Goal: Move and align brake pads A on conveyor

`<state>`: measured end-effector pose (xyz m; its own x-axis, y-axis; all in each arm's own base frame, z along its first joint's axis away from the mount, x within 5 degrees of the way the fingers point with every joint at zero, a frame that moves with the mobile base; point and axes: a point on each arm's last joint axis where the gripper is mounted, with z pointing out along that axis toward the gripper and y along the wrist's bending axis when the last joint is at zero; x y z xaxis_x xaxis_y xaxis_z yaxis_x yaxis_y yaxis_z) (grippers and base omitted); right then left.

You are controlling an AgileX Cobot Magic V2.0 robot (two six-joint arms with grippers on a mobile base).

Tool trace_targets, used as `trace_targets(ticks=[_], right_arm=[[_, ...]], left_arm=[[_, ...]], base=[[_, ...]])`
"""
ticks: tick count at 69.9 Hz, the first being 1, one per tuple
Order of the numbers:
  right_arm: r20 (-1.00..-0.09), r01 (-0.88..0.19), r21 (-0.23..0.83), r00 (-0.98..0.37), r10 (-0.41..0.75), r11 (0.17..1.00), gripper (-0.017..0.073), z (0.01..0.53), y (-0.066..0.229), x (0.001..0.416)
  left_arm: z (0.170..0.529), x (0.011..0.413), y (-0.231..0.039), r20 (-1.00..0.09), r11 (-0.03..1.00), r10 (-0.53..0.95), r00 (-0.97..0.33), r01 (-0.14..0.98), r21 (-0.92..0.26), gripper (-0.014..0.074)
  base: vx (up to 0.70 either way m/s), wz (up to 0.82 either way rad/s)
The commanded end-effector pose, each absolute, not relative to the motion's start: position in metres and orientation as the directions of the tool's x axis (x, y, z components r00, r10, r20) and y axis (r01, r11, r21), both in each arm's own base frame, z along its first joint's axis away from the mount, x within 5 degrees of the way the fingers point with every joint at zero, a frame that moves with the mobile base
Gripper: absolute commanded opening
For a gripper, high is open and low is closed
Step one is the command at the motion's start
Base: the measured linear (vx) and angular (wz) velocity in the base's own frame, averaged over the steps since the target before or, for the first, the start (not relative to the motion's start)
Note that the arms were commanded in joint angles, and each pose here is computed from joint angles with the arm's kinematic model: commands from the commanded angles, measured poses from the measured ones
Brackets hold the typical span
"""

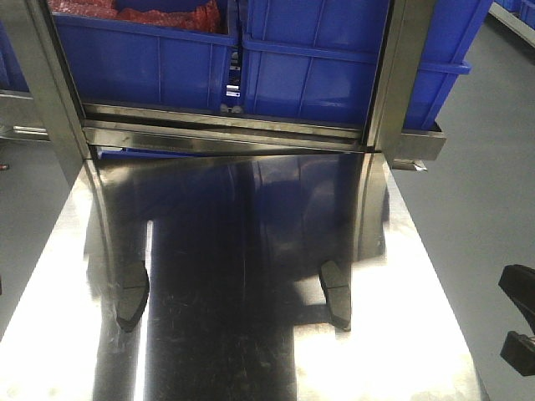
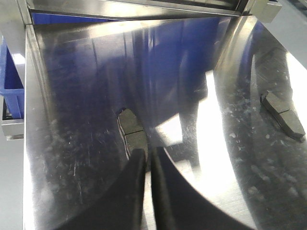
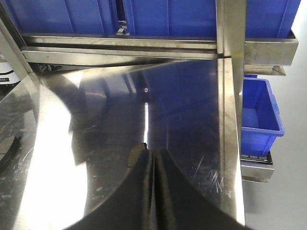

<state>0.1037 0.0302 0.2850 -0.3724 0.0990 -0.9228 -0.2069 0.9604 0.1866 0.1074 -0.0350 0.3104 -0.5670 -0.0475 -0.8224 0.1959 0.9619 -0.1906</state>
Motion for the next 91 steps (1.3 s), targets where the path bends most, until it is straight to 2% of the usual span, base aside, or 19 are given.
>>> trace_targets(ticks=[1,7,15,21,26,39,51,58,73,91], right_arm=[[-0.95,-0.222,0.182,-0.29,0.113,0.958,-0.0008,0.3,0.03,0.107],[-0.95,-0.222,0.182,-0.29,0.113,0.958,-0.0008,0.3,0.03,0.107],[-0.95,-0.222,0.182,-0.29,0.113,0.958,-0.0008,0.3,0.03,0.107],[-0.95,-0.222,0.182,-0.29,0.113,0.958,-0.0008,0.3,0.03,0.107],[-0.95,-0.222,0.182,-0.29,0.113,0.958,-0.0008,0.3,0.03,0.107],[-0.95,-0.222,0.182,-0.29,0.113,0.958,-0.0008,0.3,0.03,0.107],[-0.95,-0.222,0.182,-0.29,0.113,0.958,-0.0008,0.3,0.03,0.107],[-0.95,-0.222,0.182,-0.29,0.113,0.958,-0.0008,0.3,0.03,0.107],[-0.95,-0.222,0.182,-0.29,0.113,0.958,-0.0008,0.3,0.03,0.107],[-0.95,-0.222,0.182,-0.29,0.113,0.958,-0.0008,0.3,0.03,0.107]], left_arm=[[0.324,0.111,-0.037,-0.868,0.955,-0.073,-0.49,0.216,-0.202,0.0129],[0.324,0.111,-0.037,-0.868,0.955,-0.073,-0.49,0.216,-0.202,0.0258],[0.324,0.111,-0.037,-0.869,0.956,-0.069,-0.49,0.218,-0.198,0.0507],[0.324,0.111,-0.037,-0.869,0.956,-0.069,-0.49,0.218,-0.198,0.066],[0.324,0.111,-0.037,-0.869,0.956,-0.068,-0.49,0.218,-0.198,0.0734],[0.324,0.111,-0.037,-0.871,0.955,-0.07,-0.487,0.219,-0.199,0.07],[0.328,0.112,-0.041,-0.865,0.933,-0.141,-0.481,0.228,-0.279,0.0638],[0.331,0.121,-0.045,-0.857,0.929,-0.135,-0.497,0.237,-0.284,0.0629],[0.336,0.167,-0.059,-0.826,0.945,-0.017,-0.564,0.261,-0.198,0.0629],[0.301,0.238,-0.082,-0.705,0.957,0.042,-0.708,0.231,-0.175,0.0629]], base=[[0.0,0.0],[0.0,0.0],[0.0,0.0],[0.0,0.0],[0.0,0.0],[0.0,0.0],[0.0,0.0],[0.0,0.0],[0.0,0.0],[0.0,0.0]])
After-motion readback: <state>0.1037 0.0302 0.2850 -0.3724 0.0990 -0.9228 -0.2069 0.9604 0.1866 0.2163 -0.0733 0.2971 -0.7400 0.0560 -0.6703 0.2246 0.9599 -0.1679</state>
